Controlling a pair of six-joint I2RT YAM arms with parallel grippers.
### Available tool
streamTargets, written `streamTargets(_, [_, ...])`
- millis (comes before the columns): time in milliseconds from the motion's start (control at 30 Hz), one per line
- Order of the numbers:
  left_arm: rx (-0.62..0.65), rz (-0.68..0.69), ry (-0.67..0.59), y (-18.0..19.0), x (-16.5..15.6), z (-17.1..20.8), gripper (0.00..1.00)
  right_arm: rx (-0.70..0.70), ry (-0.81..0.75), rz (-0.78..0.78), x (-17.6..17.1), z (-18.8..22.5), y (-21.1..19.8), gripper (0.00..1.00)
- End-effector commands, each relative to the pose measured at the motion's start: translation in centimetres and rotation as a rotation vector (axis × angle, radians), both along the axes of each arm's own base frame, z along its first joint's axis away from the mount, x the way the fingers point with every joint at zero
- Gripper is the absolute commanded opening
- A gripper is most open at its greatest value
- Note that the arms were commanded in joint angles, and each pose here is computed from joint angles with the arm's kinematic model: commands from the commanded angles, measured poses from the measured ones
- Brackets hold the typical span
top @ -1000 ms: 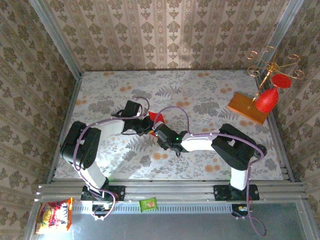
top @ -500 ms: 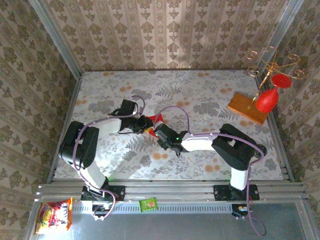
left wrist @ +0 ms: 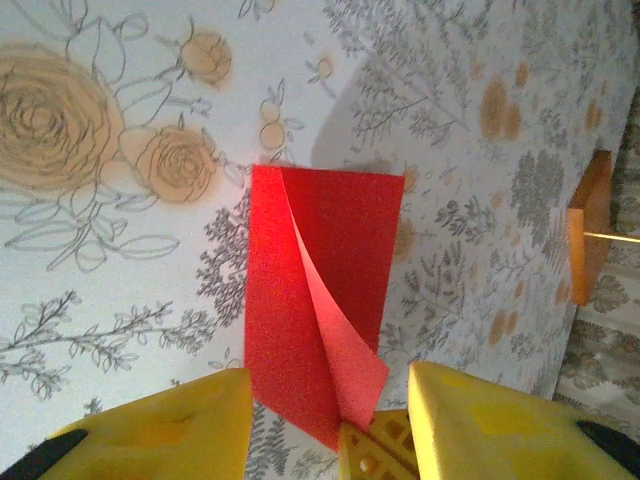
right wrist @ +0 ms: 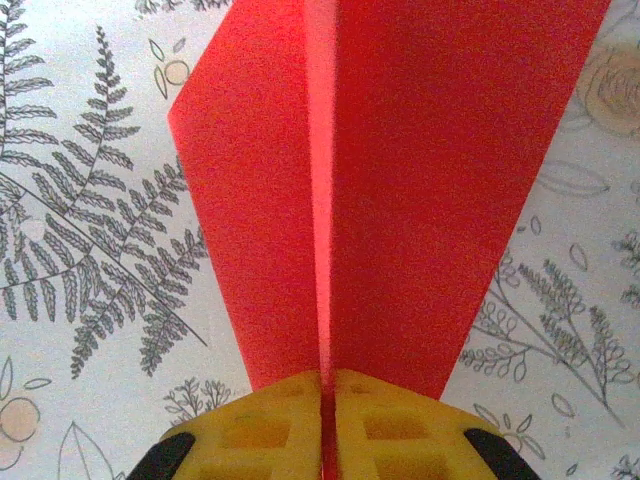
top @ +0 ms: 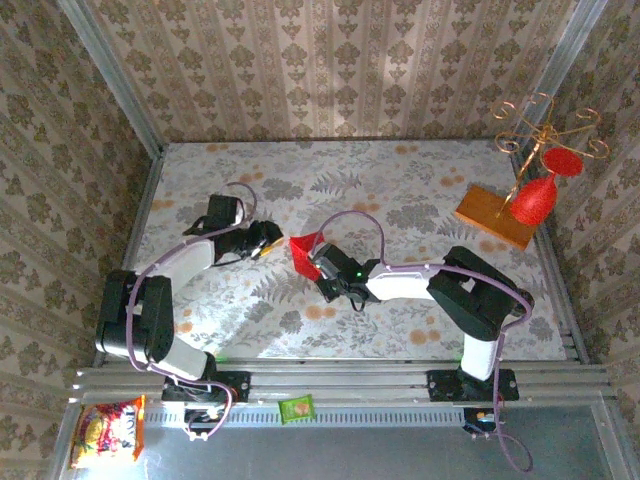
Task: Fold a paper plane with a square sheet of paper (pick it up from the middle)
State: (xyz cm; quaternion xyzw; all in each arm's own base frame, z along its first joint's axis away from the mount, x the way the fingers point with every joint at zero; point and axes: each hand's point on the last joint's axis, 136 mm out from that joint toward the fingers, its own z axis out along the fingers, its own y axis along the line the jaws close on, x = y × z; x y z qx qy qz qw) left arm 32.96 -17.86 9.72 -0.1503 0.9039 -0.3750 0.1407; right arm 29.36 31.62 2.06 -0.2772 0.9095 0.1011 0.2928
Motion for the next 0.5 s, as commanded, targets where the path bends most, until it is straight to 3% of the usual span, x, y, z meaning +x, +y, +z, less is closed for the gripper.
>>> streamTargets(0, [-0.002,-0.017,0.019,0.0,-1.1,-0.9,0.45,0.099,0.083,-0.019,-1.0,0.5,0.3,0.11])
streamTargets(467, [-0.113,-0.105,-0.006,-4.2,-2.4,-2.0,0.45,0.396,0.281,-0.100,-1.4,-0.3,0.3,0.11])
